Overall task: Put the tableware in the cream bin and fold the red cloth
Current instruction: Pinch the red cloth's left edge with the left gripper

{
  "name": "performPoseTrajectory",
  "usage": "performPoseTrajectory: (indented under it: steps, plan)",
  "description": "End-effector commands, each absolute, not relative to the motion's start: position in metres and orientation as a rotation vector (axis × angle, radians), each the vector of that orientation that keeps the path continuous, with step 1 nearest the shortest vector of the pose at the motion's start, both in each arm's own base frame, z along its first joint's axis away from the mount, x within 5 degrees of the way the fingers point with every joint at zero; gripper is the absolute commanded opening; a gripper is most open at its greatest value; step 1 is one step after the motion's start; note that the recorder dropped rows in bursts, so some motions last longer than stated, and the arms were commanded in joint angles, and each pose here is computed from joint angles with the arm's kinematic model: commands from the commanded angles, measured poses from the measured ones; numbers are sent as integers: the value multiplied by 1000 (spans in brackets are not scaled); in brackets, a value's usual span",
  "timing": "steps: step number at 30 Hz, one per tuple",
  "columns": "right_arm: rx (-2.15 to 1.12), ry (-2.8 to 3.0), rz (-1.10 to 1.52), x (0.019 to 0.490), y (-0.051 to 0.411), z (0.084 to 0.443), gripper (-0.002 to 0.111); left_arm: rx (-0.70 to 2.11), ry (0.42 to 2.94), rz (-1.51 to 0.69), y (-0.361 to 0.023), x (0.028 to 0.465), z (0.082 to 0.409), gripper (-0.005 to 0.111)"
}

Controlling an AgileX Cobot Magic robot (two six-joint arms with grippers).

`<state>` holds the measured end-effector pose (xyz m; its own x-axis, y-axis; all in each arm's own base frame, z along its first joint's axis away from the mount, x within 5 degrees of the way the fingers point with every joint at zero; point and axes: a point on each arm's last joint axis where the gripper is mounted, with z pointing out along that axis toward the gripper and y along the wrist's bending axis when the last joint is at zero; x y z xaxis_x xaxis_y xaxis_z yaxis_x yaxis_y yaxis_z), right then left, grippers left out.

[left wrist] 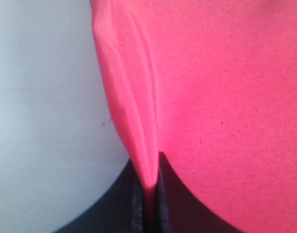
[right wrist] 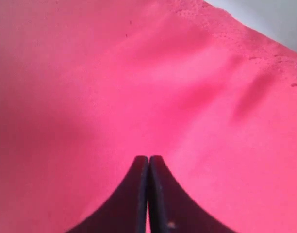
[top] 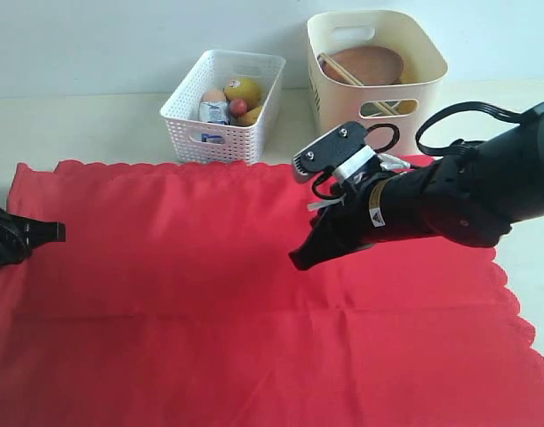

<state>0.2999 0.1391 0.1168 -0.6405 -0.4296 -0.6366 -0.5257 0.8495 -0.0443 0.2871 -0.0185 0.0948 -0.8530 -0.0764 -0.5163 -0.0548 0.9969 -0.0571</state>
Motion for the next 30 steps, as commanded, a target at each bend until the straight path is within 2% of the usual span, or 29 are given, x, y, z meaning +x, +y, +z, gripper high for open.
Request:
performPoseTrajectory:
  steps: [1, 6, 14, 25, 30]
  plan:
    - [-744, 2434, 135, 298, 137, 102, 0, -94, 2631, -57, -19, 285, 90, 0]
    - [-763, 2491, 123, 296, 136, 83, 0, -87, 2655, -66, -20, 285, 93, 0]
    - [-766, 2504, 119, 296, 135, 80, 0, -39, 2613, -75, -21, 288, 119, 0]
    - [-766, 2499, 123, 296, 136, 80, 0, -18, 2491, -105, -22, 277, 176, 0]
    - [-772, 2496, 127, 295, 138, 80, 0, 77, 2425, -147, -41, 267, 202, 0]
